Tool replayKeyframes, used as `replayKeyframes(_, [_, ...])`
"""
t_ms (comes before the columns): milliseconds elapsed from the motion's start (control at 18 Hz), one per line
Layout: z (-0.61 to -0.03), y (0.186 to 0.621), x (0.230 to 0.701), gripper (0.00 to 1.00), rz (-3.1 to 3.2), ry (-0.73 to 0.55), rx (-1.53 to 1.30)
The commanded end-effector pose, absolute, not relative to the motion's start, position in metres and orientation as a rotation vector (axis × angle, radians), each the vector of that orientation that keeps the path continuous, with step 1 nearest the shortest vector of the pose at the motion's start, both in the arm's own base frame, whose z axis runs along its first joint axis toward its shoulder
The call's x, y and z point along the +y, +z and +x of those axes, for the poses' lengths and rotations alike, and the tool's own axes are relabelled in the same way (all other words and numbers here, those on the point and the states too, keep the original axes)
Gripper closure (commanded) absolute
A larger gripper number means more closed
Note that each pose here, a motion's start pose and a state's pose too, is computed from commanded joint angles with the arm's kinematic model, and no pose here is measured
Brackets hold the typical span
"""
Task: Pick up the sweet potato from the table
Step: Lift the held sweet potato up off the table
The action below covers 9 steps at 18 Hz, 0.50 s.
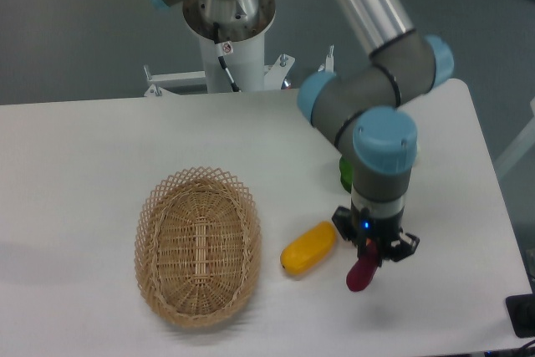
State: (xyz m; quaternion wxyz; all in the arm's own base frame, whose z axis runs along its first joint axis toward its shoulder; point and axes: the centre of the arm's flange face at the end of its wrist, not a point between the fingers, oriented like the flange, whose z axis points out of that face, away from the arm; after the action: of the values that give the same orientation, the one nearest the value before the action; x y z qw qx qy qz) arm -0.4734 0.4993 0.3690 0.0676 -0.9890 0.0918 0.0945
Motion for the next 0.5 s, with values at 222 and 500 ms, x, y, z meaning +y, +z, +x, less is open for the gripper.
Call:
replayKeyframes(222, [-0.462, 0.393, 0.489, 0.68, -2.991, 0.261, 0.275])
replayKeyframes(500, [-0.462, 0.422, 0.462, 0.68, -3.015, 0.208, 0.389])
